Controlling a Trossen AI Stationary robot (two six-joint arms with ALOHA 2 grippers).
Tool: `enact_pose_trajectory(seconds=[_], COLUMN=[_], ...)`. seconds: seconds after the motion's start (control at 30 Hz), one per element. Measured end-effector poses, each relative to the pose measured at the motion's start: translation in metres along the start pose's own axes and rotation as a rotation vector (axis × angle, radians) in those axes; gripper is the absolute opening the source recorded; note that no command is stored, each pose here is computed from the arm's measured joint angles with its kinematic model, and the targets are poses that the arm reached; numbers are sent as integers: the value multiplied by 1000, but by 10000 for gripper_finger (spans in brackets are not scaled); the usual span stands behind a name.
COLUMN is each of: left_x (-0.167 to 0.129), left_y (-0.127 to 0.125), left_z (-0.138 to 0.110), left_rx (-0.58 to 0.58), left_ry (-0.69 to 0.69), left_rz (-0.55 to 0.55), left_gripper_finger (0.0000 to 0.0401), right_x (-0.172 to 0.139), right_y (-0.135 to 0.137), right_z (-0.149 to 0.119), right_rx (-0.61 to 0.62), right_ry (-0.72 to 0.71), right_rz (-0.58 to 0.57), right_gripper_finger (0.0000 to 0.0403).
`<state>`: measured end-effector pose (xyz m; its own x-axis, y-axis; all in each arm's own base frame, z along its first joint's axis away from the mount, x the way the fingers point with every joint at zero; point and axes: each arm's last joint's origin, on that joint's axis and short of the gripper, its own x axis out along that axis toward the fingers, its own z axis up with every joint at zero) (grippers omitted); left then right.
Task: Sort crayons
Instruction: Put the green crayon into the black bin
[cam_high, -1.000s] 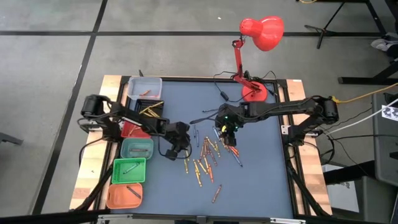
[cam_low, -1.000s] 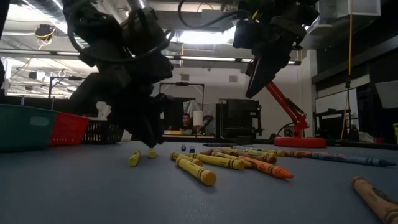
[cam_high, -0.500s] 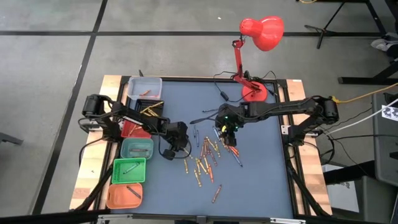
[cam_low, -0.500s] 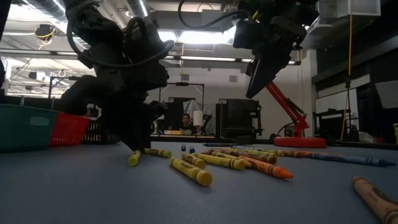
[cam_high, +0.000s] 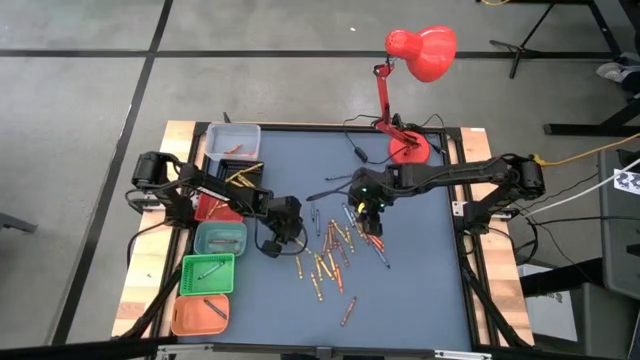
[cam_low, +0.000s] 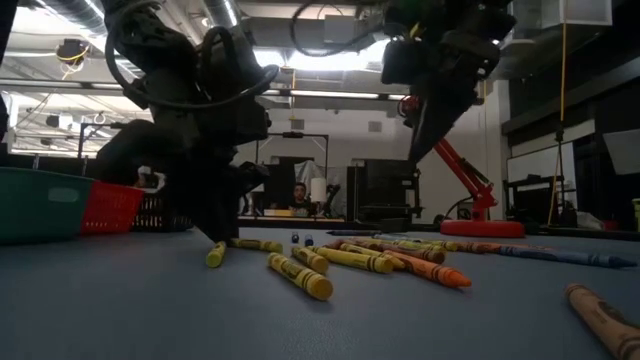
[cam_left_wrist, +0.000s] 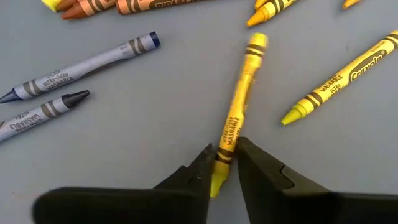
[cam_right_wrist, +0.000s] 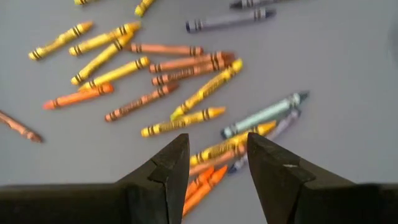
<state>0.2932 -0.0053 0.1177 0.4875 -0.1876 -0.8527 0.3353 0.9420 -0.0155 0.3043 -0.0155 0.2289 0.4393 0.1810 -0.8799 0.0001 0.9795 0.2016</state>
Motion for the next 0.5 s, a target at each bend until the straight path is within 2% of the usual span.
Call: enact_pose_trajectory(seconds=[0.2, 0.37, 0.5], left_x=[0, -4, -16], left_y=[0, 0, 4], left_z=[0, 2, 14], left_rx=[0, 1, -4], left_ry=[2, 0, 17], left_rz=[6, 18, 65], left_gripper_finger=[8, 9, 6], right_x=[9, 19, 23], right_y=[9, 29, 45], right_z=[-14, -28, -34], right_rx=[34, 13, -6], right_ry=[82, 146, 173], right_rz=[1, 10, 2], right_gripper_finger=[159, 159, 159])
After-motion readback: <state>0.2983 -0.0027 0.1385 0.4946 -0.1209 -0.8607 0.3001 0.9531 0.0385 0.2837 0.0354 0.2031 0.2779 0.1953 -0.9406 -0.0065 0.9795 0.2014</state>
